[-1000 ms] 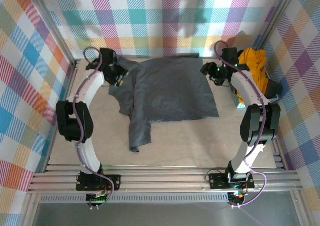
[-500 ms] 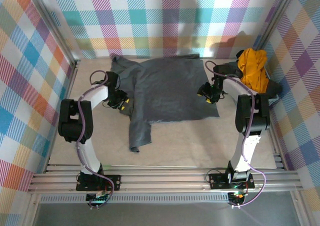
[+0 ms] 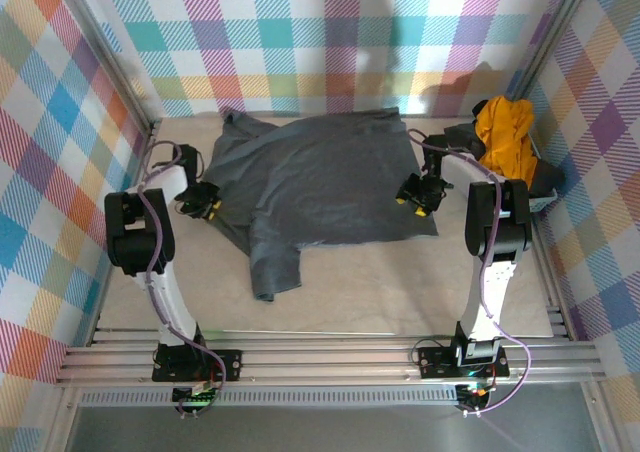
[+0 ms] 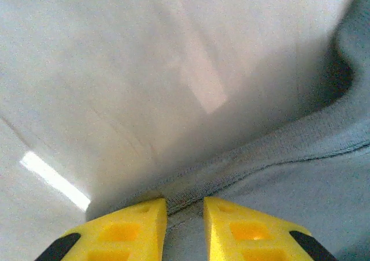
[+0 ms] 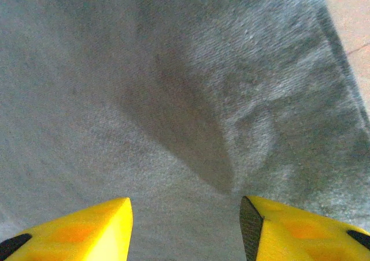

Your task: Fold and stack the t-shirts

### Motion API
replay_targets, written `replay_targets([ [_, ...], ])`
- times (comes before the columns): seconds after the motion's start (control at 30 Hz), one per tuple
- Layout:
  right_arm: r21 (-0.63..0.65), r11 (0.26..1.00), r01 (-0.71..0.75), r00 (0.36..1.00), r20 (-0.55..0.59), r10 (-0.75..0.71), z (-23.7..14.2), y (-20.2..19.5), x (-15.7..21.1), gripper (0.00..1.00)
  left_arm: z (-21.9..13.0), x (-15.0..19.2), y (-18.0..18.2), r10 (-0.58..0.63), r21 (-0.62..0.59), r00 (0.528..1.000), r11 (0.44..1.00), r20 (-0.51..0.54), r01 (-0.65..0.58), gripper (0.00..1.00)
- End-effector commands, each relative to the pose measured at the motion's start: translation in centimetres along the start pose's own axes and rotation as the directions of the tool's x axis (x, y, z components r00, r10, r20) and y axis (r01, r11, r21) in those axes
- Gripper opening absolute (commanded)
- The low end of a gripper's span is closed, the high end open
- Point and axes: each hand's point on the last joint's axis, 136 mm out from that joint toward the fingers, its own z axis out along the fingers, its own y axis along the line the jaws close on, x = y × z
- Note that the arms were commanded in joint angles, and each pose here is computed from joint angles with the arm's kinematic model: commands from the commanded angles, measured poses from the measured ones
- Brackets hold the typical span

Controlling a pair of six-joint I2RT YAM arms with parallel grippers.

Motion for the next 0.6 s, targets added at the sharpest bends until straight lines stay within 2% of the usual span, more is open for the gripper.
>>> replay_targets([
  [0.0, 0.019, 0.999, 0.049, 0.997, -0.053, -0.048, 0.6, 1.0, 1.6, 0.53, -0.6, -2.5, 2.1, 0.074, -0.122, 0.996, 0.99, 0.046, -0.068, 0.26],
  [0.17, 0.065, 0.997, 0.045, 0.998, -0.042, -0.042, 1.1, 0.3, 2.0, 0.53, -3.4, -5.9, -0.3, 0.197, -0.154, 0.967, 0.973, 0.164, -0.172, 0.33],
  [0.27, 0.1, 0.994, 0.04, 0.999, -0.041, -0.036, 0.9, -1.0, 1.6, 0.53, -5.1, -5.6, -1.7, 0.28, -0.181, 0.938, 0.952, 0.203, -0.245, 0.39],
  [0.33, 0.099, 0.995, 0.021, 0.999, -0.034, -0.018, 0.5, -1.9, 1.2, 0.53, -5.9, -3.3, -2.7, 0.309, -0.154, 0.933, 0.947, 0.183, -0.283, 0.41],
  [0.4, 0.095, 0.995, 0.004, 1.0, -0.016, -0.002, -0.1, -2.8, 0.4, 0.54, -6.2, 0.8, -2.6, 0.284, -0.099, 0.952, 0.957, 0.115, -0.274, 0.41],
  [0.5, 0.1, 0.995, -0.016, 1.0, -0.007, 0.017, -0.8, -3.9, -0.4, 0.54, -4.9, 7.1, 0.0, 0.178, -0.054, 0.983, 0.982, -0.046, -0.18, 0.39],
  [0.57, 0.096, 0.995, -0.022, 1.0, 0.005, 0.021, -1.4, -4.2, -0.8, 0.54, -4.0, 10.3, 1.7, 0.108, -0.028, 0.988, 0.993, -0.112, -0.112, 0.38],
])
